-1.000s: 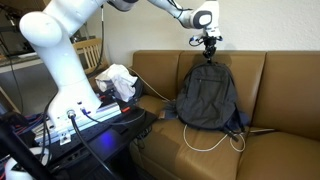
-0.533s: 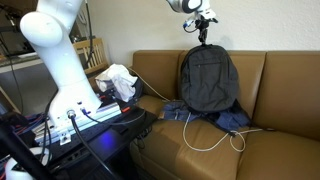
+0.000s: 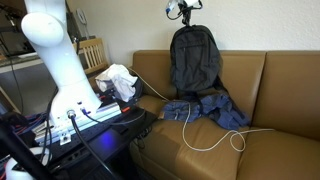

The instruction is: Move the bag to the left side of the sofa

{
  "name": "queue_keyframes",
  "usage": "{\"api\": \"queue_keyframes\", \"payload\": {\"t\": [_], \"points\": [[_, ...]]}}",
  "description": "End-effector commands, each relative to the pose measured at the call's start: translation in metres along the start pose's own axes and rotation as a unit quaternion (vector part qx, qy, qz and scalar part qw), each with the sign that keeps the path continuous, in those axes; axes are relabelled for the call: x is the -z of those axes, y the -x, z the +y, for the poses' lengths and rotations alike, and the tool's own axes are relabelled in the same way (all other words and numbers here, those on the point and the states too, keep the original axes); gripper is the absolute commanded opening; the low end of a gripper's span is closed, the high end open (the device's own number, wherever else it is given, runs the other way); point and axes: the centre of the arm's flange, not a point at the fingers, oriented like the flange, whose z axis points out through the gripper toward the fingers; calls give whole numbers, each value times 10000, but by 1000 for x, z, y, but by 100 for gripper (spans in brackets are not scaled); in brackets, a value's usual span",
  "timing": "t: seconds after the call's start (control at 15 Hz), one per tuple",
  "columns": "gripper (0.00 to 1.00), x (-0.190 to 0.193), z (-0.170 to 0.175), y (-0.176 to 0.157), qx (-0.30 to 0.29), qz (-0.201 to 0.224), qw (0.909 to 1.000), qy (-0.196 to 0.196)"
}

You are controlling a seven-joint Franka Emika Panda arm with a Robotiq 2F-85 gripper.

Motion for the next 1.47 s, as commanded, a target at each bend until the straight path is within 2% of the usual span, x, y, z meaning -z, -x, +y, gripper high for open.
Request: {"api": "queue_keyframes", "payload": {"t": [0.0, 0.13, 0.2, 0.33, 0.4, 0.53, 0.67, 0.87, 1.07, 1.2, 1.4], "points": [[0, 68, 9, 63, -542, -52, 9984, -127], [0, 91, 16, 89, -1018, -115, 9940, 389], [1, 50, 5, 54, -659, -72, 9977, 132], [1, 66, 18, 72, -898, -105, 9953, 335], [0, 48, 22, 79, -794, -76, 9950, 607], [0, 4, 27, 115, -334, -294, 9924, 1149], [0, -39, 33, 161, -20, -665, 9853, 1572], [0, -104, 27, 241, 122, -1399, 9644, 2241], [0, -145, 5, 302, -18, -1664, 9519, 2574], [0, -170, -10, 323, -278, -1485, 9555, 2532], [0, -213, -18, 330, -377, -752, 9740, 2105]]}}
